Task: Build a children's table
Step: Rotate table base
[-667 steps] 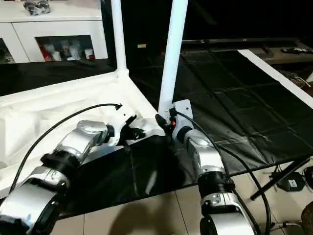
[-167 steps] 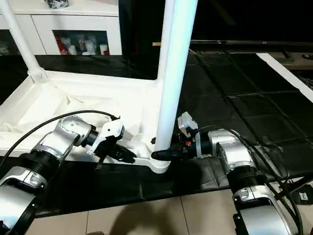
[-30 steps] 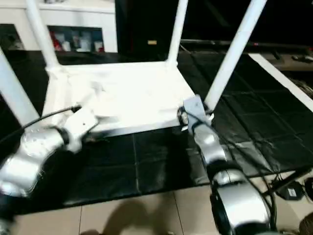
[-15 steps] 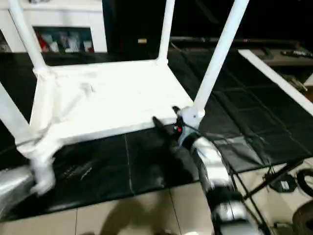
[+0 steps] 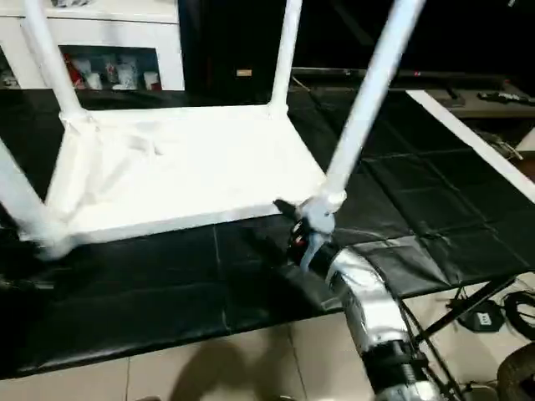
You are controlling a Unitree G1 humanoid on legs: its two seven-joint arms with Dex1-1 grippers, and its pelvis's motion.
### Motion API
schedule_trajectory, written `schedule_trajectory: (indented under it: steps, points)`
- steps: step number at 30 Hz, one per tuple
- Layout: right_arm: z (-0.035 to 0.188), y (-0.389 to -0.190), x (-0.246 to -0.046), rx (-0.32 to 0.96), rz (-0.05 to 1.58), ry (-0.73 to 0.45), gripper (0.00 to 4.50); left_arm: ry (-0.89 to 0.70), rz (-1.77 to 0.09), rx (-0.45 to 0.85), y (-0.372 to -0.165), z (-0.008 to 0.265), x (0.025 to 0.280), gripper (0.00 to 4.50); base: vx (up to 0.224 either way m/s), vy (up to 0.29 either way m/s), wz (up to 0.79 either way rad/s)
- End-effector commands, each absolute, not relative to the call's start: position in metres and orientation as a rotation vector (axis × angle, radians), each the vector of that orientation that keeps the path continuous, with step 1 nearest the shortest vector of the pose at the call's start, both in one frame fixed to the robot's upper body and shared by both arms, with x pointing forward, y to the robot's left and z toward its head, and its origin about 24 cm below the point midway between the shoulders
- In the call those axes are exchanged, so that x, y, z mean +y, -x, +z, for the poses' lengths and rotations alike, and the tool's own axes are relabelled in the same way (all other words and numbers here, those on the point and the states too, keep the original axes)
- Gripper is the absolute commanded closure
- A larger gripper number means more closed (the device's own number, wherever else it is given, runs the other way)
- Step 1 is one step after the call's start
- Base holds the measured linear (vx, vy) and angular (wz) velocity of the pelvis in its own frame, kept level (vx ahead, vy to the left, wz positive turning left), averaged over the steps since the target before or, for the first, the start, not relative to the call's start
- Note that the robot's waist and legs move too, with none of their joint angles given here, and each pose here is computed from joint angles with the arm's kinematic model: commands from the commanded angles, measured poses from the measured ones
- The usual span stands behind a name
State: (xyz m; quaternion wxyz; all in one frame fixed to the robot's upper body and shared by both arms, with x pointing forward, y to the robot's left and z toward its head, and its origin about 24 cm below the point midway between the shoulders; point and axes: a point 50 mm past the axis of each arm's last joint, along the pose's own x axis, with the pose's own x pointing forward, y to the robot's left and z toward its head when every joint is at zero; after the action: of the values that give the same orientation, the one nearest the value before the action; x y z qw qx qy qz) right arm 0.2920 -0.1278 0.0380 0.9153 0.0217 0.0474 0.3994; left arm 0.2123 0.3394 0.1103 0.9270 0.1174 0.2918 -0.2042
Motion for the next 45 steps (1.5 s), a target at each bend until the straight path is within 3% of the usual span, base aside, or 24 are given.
schedule_trajectory:
  steps: [1,7,14,21,27,33,41,45]
  points:
    - [0.034,-0.289,-0.131,0.167,0.817,-0.020,0.00,-0.242,-0.351,0.597,-0.214,0.115,0.350,0.08,0.000,0.000,0.00]
    - [0.029,-0.291,-0.135,0.226,0.792,0.003,0.00,-0.245,-0.367,0.545,-0.216,0.121,0.352,0.08,0.000,0.000,0.00]
    - [0.022,-0.302,-0.136,0.294,0.668,0.034,0.00,-0.209,-0.272,0.263,-0.255,0.130,0.338,0.08,0.000,0.000,0.00]
    - [0.016,-0.314,-0.133,0.323,0.596,0.099,0.00,-0.058,-0.321,0.123,-0.276,0.134,0.316,0.08,0.000,0.000,0.00]
    - [0.010,-0.328,-0.129,0.359,0.531,0.147,0.00,0.069,-0.574,0.103,-0.268,0.131,0.286,0.08,0.000,0.000,0.00]
    - [0.008,-0.338,-0.123,0.380,0.497,0.161,0.00,0.097,-0.749,0.151,-0.254,0.130,0.266,0.08,0.000,0.000,0.00]
    - [0.015,-0.348,-0.100,0.353,0.522,0.154,0.00,0.177,-1.007,0.236,-0.231,0.129,0.230,0.08,0.000,0.000,0.00]
    - [0.018,-0.350,-0.088,0.336,0.568,0.159,0.00,0.209,-1.076,0.248,-0.229,0.124,0.209,0.08,0.000,0.000,0.00]
